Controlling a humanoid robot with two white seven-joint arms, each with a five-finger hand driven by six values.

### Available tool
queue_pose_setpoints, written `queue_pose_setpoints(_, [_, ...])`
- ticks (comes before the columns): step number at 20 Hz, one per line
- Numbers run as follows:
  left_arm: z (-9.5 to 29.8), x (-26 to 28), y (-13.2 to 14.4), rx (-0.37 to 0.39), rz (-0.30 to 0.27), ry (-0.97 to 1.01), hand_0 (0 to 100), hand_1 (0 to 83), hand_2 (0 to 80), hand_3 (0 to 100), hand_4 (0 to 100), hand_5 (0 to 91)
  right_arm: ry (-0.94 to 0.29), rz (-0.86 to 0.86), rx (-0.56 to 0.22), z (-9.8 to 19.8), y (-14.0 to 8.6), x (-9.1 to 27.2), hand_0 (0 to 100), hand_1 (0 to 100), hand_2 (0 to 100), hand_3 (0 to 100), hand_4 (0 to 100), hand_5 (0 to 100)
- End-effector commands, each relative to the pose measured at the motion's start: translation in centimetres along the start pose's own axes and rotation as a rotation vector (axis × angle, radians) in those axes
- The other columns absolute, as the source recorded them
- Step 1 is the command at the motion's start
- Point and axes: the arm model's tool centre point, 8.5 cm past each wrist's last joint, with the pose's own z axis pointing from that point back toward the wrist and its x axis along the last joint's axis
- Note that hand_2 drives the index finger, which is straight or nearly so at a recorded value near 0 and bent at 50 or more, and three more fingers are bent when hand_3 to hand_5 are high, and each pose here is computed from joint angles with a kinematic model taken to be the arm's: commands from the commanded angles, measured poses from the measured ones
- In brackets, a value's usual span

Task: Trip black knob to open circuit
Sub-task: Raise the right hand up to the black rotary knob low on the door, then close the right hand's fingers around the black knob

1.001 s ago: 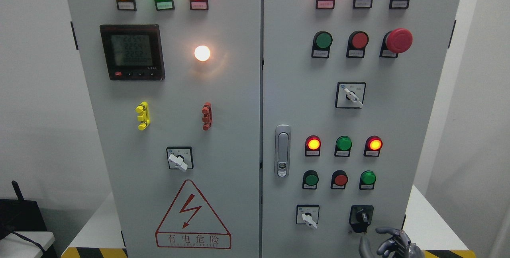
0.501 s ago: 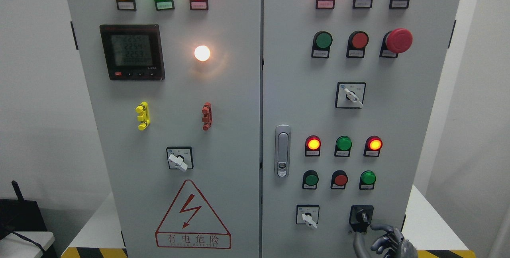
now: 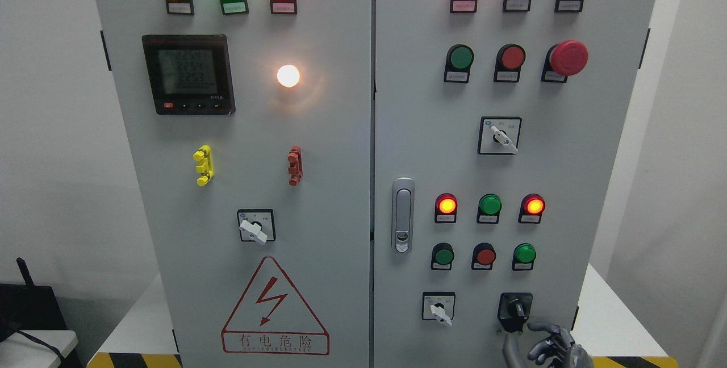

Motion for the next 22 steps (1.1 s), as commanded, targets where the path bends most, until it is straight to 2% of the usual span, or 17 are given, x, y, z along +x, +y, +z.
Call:
queue_pose_setpoints(1, [-0.04,0.50,-0.19,-0.006,-0.032,-0.009,12,38.9,0.0,0,0,0.0,0.022,0.006,-0.004,-0.20,0.34,-0.71,28,74,46,84,87,94])
queue_pose_setpoints(22, [-0.05,0.51,-0.09,-0.005,-0.032,-0.009,12,38.9,0.0,0,0,0.0,0.009,-0.001,0.004,-0.87,0.84,-0.04,31,73,47,84,87,94])
